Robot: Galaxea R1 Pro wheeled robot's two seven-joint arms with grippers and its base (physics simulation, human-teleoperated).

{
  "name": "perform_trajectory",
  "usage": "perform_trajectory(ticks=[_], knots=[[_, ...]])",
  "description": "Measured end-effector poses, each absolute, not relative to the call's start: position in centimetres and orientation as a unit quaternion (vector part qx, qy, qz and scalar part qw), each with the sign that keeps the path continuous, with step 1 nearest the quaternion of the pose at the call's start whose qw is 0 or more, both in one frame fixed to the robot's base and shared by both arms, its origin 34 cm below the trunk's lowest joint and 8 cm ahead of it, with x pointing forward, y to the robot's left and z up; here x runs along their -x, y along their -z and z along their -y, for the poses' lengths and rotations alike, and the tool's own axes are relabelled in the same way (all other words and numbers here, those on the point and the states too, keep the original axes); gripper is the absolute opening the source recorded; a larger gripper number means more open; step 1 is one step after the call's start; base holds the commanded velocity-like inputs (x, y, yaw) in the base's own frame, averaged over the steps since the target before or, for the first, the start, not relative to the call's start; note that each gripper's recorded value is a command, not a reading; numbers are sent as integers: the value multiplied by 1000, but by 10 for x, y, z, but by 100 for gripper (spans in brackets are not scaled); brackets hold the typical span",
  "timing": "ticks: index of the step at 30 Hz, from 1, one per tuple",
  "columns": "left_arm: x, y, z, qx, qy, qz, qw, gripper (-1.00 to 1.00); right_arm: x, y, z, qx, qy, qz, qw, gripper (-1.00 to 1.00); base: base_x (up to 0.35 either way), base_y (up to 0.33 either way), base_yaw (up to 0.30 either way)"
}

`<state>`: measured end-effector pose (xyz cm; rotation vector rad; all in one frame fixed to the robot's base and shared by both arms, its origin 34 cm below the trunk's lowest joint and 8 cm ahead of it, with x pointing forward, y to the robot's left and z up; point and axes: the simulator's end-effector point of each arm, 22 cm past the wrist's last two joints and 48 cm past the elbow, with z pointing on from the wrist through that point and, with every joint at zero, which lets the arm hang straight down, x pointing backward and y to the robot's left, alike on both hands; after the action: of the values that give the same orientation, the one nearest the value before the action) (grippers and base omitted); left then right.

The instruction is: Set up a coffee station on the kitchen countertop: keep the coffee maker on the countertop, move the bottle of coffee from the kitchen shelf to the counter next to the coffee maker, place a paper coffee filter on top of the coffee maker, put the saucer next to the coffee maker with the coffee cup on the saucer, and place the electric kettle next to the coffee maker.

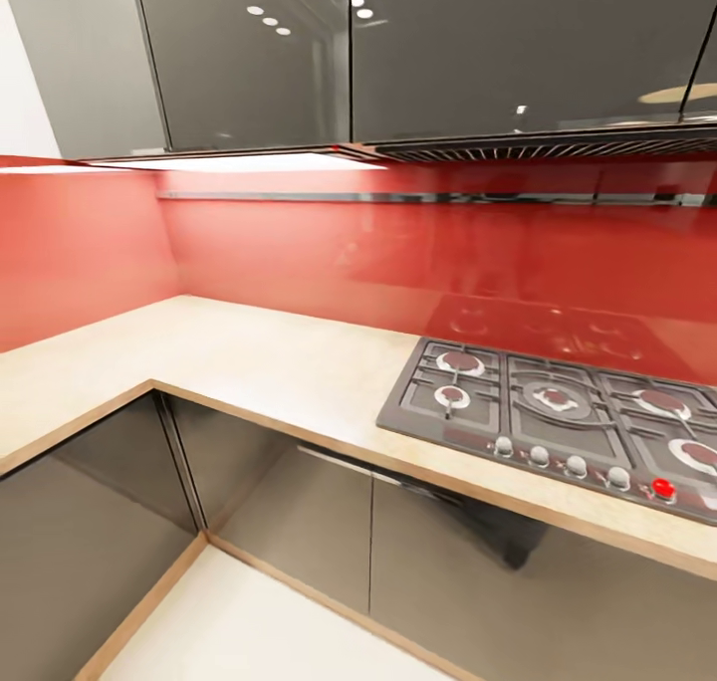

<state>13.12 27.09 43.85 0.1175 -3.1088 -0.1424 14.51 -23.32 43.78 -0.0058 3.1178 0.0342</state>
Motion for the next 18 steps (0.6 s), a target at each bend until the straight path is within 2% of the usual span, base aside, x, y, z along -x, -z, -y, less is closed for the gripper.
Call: perform_trajectory(ticks=[18], knots=[[-124, -465, -273, -40, 49, 998, 24, 100, -140, -464, 232, 3, -12, -1000, 4, 100, 0, 0, 262]])
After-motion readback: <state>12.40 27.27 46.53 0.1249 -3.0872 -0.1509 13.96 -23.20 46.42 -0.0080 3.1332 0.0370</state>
